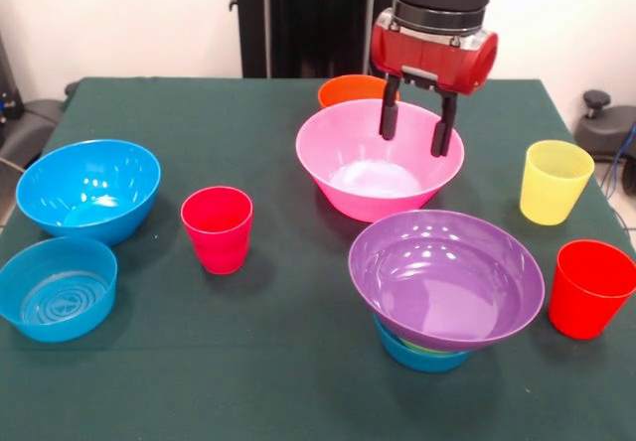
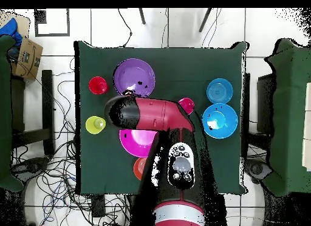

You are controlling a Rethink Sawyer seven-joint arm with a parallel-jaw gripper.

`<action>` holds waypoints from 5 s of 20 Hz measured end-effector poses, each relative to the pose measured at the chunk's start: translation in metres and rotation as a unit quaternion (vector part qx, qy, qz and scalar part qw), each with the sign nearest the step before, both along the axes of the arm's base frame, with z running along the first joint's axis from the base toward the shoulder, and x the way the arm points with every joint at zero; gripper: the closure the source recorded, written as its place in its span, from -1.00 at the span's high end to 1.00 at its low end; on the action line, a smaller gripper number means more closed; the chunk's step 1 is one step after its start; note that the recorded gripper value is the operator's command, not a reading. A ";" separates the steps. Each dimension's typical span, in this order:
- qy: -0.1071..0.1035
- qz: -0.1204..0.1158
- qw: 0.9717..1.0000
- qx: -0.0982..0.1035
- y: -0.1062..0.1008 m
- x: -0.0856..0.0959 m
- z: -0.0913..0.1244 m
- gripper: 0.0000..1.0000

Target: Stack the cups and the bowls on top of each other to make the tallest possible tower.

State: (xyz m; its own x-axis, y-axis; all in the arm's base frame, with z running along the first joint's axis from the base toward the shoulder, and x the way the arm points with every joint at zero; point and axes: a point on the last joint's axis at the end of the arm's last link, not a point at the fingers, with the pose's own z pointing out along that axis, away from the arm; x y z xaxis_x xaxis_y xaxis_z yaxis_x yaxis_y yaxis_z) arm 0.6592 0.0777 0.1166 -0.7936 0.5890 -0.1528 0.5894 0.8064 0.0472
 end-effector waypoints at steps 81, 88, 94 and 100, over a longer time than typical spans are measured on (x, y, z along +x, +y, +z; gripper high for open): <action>0.011 0.105 0.994 -0.023 0.065 -0.120 -0.156 -1.00; 0.009 0.104 0.994 -0.026 0.062 -0.119 -0.155 -1.00; 0.005 0.101 0.995 -0.025 0.059 -0.114 -0.149 -1.00; 0.012 0.083 0.996 -0.024 0.044 -0.101 -0.122 -1.00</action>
State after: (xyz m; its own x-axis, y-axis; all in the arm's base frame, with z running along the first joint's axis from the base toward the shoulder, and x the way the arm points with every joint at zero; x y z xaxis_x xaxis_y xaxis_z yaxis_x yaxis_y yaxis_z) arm 0.5580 0.1215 -0.0054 -0.8833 0.4417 -0.1571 0.4481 0.8940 -0.0063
